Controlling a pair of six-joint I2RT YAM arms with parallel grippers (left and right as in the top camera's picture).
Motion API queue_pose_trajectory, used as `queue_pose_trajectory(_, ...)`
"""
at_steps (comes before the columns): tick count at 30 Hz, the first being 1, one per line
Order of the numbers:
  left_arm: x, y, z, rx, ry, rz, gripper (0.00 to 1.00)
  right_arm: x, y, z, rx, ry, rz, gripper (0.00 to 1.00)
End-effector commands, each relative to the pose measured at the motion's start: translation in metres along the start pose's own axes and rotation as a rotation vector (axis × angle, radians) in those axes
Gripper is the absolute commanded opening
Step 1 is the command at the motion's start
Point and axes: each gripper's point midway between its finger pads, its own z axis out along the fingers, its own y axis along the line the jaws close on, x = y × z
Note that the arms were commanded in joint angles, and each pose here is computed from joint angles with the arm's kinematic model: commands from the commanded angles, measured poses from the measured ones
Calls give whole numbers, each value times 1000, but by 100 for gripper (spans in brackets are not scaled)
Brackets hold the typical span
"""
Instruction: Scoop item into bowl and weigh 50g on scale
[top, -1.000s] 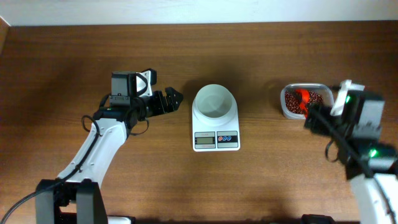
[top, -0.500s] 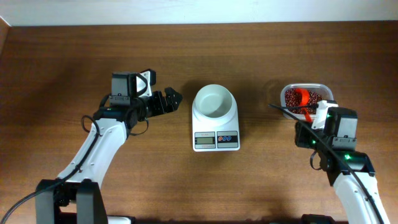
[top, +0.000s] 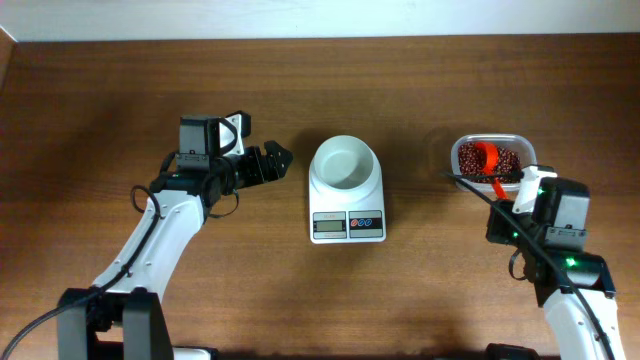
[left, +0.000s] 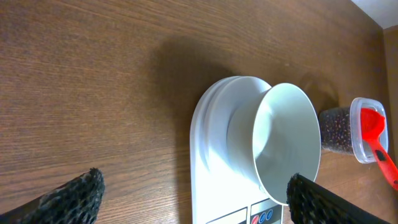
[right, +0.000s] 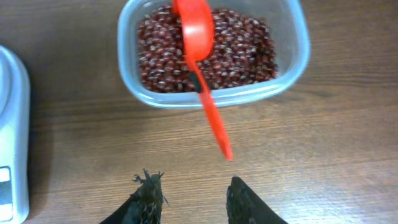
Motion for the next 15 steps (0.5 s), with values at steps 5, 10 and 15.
queue_pose_trajectory(5, -7, -4, -5, 0, -23, 27, 97, 10, -18, 36, -57, -67, 42, 34)
queue_pose_trajectory(10, -7, -3, -5, -1, -22, 26, 97, 5, -9, 55, -169, -112, -17, 35)
queue_pose_trajectory(15, -7, -4, -5, 1, -25, 28, 98, 6, -1, 67, -225, -108, -35, 13)
